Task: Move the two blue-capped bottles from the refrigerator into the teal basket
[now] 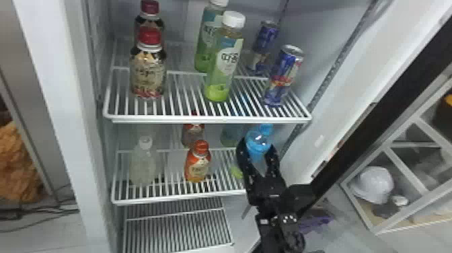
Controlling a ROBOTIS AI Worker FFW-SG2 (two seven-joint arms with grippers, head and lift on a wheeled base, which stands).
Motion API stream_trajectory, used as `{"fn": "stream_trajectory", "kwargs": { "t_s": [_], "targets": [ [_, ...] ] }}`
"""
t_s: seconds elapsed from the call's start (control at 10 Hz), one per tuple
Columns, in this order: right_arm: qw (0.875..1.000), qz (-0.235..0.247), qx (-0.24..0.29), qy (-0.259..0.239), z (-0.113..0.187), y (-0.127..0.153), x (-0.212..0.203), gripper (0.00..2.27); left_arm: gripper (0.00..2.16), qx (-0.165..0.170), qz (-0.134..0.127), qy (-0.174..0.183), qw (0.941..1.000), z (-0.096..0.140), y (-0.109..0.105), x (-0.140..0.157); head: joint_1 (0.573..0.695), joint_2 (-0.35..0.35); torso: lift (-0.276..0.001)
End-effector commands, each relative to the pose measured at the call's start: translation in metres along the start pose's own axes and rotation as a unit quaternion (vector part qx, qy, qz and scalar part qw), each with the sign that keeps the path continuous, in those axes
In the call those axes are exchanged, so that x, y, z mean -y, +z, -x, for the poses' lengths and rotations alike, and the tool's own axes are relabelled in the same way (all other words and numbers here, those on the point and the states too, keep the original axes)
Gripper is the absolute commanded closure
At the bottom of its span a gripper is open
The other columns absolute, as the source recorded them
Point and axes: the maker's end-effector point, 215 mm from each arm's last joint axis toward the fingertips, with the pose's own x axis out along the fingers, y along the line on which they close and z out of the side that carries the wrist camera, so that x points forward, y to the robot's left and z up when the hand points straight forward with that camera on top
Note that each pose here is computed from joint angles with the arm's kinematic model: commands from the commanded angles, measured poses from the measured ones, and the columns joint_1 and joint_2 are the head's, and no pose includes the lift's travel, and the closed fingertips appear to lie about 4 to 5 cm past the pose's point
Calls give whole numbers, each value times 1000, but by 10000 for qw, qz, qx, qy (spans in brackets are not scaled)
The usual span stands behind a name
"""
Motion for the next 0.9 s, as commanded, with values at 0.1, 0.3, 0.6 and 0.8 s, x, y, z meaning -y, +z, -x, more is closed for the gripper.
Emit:
{"fn": "stream_trajectory", "kwargs": {
  "t_s": [0.1, 0.3, 0.6, 0.8],
  "targets": [
    [9998, -123, -110, -70, 28, 11, 1, 611, 1188, 9, 1, -9, 10000, 0, 1, 0, 695, -350, -136],
    [9995, -143, -224, -175, 52, 19, 9, 611, 1188, 21, -2, -24, 10000, 0, 1, 1, 695, -350, -136],
    [9964, -203, -773, 272, 85, 35, -12, 608, 1188, 21, 10, -14, 10000, 1, 0, 0, 695, -350, -136],
    [9900, -258, -1293, 501, 113, 23, -20, 608, 1188, 9, 7, 13, 10000, 2, 0, -2, 695, -350, -136]
  ]
}}
